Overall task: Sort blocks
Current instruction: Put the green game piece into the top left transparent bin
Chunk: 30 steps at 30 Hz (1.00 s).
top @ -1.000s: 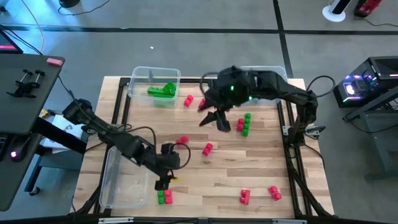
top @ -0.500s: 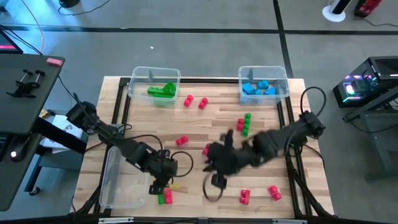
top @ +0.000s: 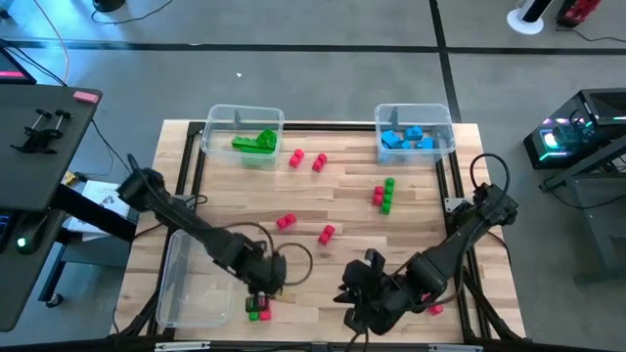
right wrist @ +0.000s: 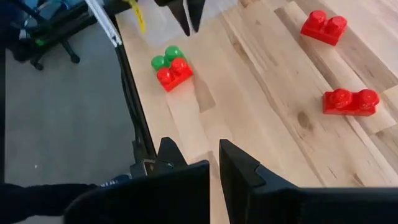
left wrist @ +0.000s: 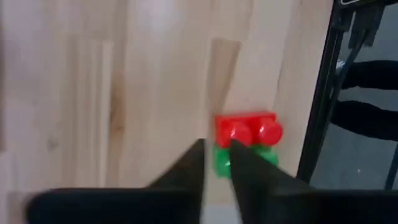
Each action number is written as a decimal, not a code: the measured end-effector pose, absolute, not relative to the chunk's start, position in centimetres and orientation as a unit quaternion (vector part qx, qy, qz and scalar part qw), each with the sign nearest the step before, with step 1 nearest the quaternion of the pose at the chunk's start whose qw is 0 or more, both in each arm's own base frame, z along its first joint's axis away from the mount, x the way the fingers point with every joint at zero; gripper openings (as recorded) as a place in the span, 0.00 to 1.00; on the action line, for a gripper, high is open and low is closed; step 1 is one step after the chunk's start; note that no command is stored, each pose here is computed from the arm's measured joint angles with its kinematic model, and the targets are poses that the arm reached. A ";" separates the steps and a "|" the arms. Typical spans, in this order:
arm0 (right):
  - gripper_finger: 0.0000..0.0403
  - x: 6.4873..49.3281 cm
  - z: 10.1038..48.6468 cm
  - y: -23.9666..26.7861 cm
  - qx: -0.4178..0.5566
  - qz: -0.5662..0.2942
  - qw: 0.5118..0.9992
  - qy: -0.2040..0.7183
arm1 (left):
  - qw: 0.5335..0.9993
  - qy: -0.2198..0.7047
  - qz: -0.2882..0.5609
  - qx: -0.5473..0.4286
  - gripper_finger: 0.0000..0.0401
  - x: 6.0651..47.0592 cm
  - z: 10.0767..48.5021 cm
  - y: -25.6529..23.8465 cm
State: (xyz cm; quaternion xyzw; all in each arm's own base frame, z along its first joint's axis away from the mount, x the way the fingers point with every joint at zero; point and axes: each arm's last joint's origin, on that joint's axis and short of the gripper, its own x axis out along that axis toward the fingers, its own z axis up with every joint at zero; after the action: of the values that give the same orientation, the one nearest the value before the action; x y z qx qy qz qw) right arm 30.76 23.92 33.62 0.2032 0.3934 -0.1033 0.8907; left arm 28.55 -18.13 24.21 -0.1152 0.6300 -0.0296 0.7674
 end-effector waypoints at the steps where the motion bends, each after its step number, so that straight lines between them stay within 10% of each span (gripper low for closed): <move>1: 0.00 30.6 33.5 24.1 0.199 -0.101 0.891 0.395 | 0.764 0.634 -0.034 -0.114 0.05 29.1 24.0 -18.8; 11: 0.00 30.4 33.3 24.4 0.160 -0.080 0.898 0.402 | 0.654 0.756 0.027 -0.022 0.00 31.3 20.8 -23.6; 30: 0.00 30.4 33.3 24.3 0.126 -0.064 0.903 0.406 | 0.626 0.770 0.058 -0.112 0.00 30.3 18.1 -27.2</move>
State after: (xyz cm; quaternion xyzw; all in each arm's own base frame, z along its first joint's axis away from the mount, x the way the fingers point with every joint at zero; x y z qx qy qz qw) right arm 30.44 24.34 33.27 0.1256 0.4058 -0.0638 0.9030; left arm 30.33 -27.21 18.09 -0.1117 0.7695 0.0582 0.6261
